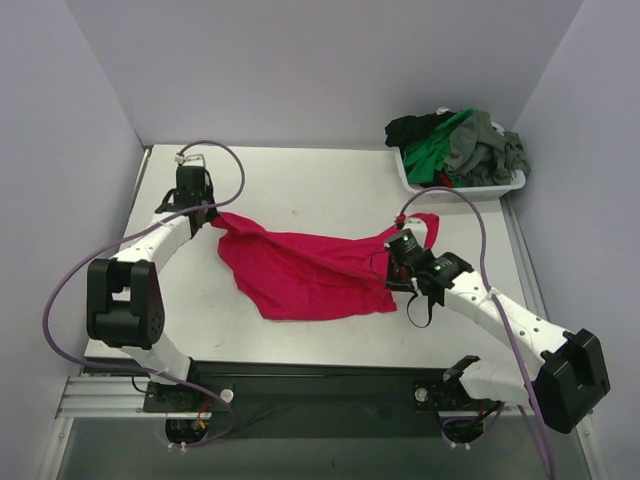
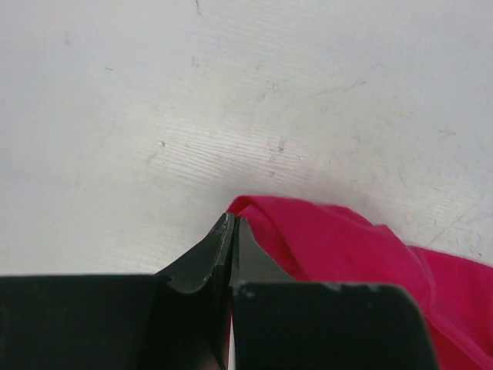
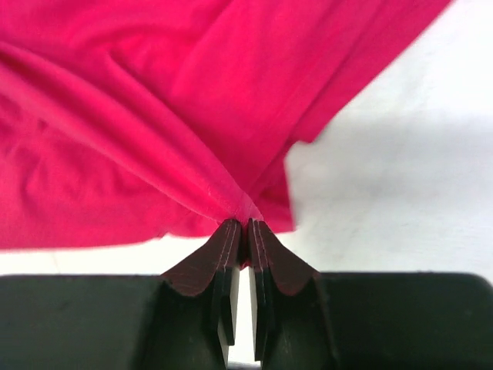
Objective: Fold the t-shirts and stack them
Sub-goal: Flatten out the tshirt
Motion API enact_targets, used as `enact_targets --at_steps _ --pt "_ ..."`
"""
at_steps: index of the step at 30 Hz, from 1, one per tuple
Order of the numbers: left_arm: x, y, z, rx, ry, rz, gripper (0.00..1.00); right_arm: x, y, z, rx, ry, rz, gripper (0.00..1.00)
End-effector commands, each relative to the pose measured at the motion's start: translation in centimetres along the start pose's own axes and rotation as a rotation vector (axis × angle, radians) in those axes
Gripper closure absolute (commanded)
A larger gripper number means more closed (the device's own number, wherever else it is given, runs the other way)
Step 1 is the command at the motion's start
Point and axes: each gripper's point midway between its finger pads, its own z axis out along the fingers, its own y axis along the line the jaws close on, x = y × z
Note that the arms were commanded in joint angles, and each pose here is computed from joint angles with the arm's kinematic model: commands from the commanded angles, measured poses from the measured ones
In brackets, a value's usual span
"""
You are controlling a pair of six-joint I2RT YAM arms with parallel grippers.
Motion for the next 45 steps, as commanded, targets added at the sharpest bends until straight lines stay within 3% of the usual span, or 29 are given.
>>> enact_targets --at_steps 1,7,13,17,25,29,34,39,45 --pt "-4.7 1.7 -1.8 -0.044 -0.102 -0.031 1.0 -3.2 -3.0 -1.2 0.081 -0.067 0.009 0.9" --pt "-8.5 3.4 -3.9 -0.072 -0.179 -0.064 1.0 -10.2 -4.6 -3.3 0.07 -0.206 0.093 0.95" --pt "-15.4 2.2 -9.9 0.001 -0.39 -0.088 1.0 -17.5 -4.3 -9.0 0.021 -0.405 0.101 1.0" --pt "-20.3 1.7 -18.4 0.071 -0.635 -0.104 1.0 -20.7 -3.4 -13.6 -0.035 -0.525 0.083 1.0" --pt "-24.1 2.6 -35.7 0.202 -0.991 -0.113 1.0 -23.2 0.2 -24.3 -0.161 -0.755 -0.057 1.0" --pt "-24.7 2.5 -42.5 0.286 -1.109 -0.098 1.0 -23.4 1.8 -29.9 -0.265 -0.863 -0.114 1.0" --pt "-25.6 2.7 -48.9 0.342 -1.233 -0.08 1.0 -23.3 2.3 -33.2 -0.332 -0.927 -0.16 1.0" --pt "-27.5 1.8 -50.1 0.375 -1.271 -0.056 1.0 -24.5 3.3 -33.4 -0.333 -0.94 -0.194 1.0" --pt "-31.1 -0.9 -42.1 0.375 -1.148 -0.026 1.0 -27.9 1.7 -29.1 -0.19 -0.916 -0.107 1.0"
